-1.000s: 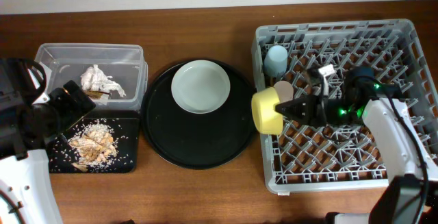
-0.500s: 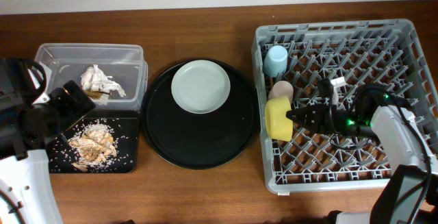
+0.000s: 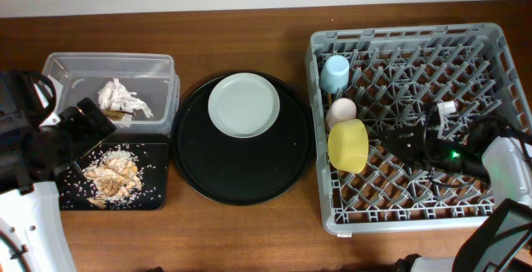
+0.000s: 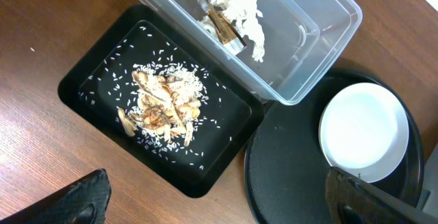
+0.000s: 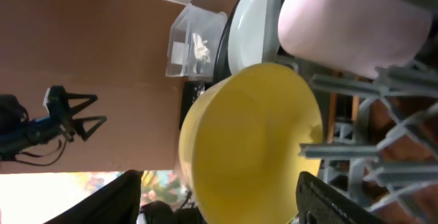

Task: Sort waste into correct bins and load items into the dishwasher rack
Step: 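Lift the yellow bowl and carry it into the rack, then lower the yellow bowl flat into the rack and release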

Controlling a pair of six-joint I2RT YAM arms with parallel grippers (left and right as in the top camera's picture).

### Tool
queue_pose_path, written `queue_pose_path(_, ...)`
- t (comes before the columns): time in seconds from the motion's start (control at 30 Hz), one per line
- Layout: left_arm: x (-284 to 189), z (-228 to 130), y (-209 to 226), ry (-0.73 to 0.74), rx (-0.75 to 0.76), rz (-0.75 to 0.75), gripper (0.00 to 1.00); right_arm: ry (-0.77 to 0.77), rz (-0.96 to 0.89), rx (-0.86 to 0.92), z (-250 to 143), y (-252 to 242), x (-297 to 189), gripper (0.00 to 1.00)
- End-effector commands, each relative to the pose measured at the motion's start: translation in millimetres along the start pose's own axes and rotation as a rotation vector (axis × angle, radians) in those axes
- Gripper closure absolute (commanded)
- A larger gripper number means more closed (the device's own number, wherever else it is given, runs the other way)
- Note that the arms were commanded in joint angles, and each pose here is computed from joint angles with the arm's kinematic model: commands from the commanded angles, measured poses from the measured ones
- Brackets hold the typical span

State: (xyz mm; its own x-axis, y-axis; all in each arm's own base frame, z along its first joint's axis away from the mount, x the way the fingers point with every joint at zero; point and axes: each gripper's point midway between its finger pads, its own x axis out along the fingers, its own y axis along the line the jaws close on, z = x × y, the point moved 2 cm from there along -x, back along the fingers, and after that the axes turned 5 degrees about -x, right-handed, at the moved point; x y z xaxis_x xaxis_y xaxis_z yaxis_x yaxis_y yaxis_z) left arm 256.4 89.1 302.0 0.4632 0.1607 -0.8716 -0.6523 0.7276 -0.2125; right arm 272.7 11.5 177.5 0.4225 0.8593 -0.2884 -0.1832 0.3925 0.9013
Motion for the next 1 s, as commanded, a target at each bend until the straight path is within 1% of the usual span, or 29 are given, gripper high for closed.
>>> queue_pose_path(0.0, -1.5, 2.3, -0.5, -0.008, -0.011, -0.003, 0.01, -0.009, -0.023, -0.048, 23.5, 22.2, -11.2, 0.28)
queue_pose_path(0.07, -1.5, 2.3, -0.6, -0.007, -0.011, -0.003, 0.01, 0.034, -0.082, -0.101, 32.3, 42.6, -15.1, 0.29)
queue_pose_path(0.17, -1.5, 2.3, -0.5, -0.008, -0.011, -0.003, 0.01, 0.136, -0.194, -0.231, 30.8, 75.6, -12.1, 0.29)
queue_pose_path(0.23, -1.5, 2.3, -0.5, -0.008, -0.011, -0.003, 0.01, 0.251, -0.274, -0.374, 16.4, 101.3, 1.9, 0.23)
queue_pose_path(0.3, -1.5, 2.3, -0.5, -0.008, -0.011, -0.003, 0.01, 0.309, -0.307, -0.408, 5.7, 107.0, 11.2, 0.22)
queue_pose_path(0.37, -1.5, 2.3, -0.5, -0.008, -0.011, -0.003, 0.01, 0.435, -0.360, -0.441, -14.4, 107.2, 30.5, 0.23)
queue_pose_path(0.47, -1.5, 2.3, -0.5, -0.008, -0.011, -0.003, 0.01, 0.552, -0.485, -0.447, -30.5, 96.5, 43.5, 0.22)
queue_pose_path(0.6, -1.5, 2.3, -0.5, -0.008, -0.011, -0.003, 0.01, 0.568, -0.598, -0.418, -32.5, 88.1, 49.5, 0.21)
queue_pose_path(0.73, -1.5, 2.4, -0.5, -0.008, -0.011, -0.003, 0.01, 0.598, -0.594, -0.388, -40.0, 78.6, 57.7, 0.20)
queue_pose_path(0.87, -1.5, 2.3, -0.5, -0.008, -0.011, -0.003, 0.01, 0.639, -0.551, -0.444, -52.7, 83.1, 75.4, 0.21)
queue_pose_path(0.97, -1.5, 2.3, -0.5, -0.008, -0.011, -0.003, 0.01, 0.637, -0.525, -0.487, -57.8, 92.6, 92.9, 0.21)
